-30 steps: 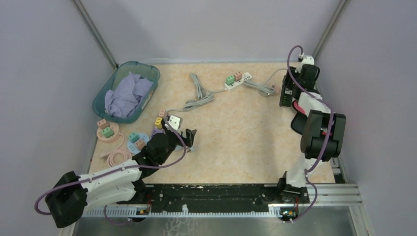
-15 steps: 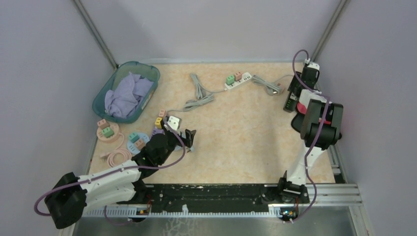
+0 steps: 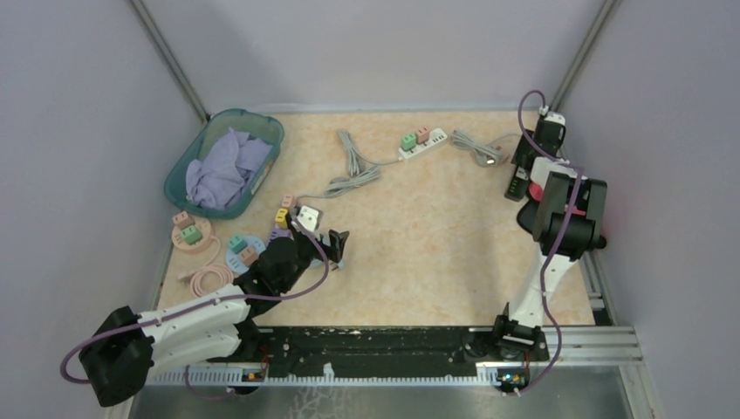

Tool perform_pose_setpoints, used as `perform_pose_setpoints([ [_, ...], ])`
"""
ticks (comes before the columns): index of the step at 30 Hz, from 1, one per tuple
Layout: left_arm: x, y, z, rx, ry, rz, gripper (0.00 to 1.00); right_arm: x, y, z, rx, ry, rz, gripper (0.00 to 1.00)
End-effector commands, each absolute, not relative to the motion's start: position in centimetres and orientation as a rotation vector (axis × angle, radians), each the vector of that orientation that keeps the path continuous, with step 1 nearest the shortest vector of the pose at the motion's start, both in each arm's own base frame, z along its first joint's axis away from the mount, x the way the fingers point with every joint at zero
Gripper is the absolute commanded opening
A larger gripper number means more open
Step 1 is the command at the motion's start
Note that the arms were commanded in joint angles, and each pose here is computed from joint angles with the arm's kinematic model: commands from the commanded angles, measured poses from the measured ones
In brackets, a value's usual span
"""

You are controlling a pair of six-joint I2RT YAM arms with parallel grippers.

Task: Pull the plug off the socket
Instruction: Place the socket at the center of the board.

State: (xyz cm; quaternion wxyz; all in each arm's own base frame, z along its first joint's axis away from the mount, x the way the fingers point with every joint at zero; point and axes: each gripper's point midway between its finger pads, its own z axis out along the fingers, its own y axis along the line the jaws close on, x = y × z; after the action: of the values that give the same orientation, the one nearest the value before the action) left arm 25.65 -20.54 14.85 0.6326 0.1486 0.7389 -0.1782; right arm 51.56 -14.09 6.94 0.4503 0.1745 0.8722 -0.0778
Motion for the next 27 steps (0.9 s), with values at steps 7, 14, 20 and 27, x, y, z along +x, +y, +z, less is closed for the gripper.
perform_pose_setpoints([
  [7,25.4,-21.2,16.7,0.339,1.642,-0.475,0.89,53.0,-14.7,11.1,0.386,2.064,-0.167,0.62],
  [14,25.2,-21.6,17.1,0.356,1.630,-0.495,0.88,52.7,-13.7,13.6,0.361,2.028,-0.109,0.67],
  [20,24.9,-22.5,17.6,0.402,1.625,-0.531,0.88,51.1,-9.1,18.4,0.147,2.002,0.102,0.67],
  [27,24.7,-24.2,19.7,0.477,1.614,-0.595,0.87,43.7,1.3,23.8,-0.353,1.875,0.570,0.68],
])
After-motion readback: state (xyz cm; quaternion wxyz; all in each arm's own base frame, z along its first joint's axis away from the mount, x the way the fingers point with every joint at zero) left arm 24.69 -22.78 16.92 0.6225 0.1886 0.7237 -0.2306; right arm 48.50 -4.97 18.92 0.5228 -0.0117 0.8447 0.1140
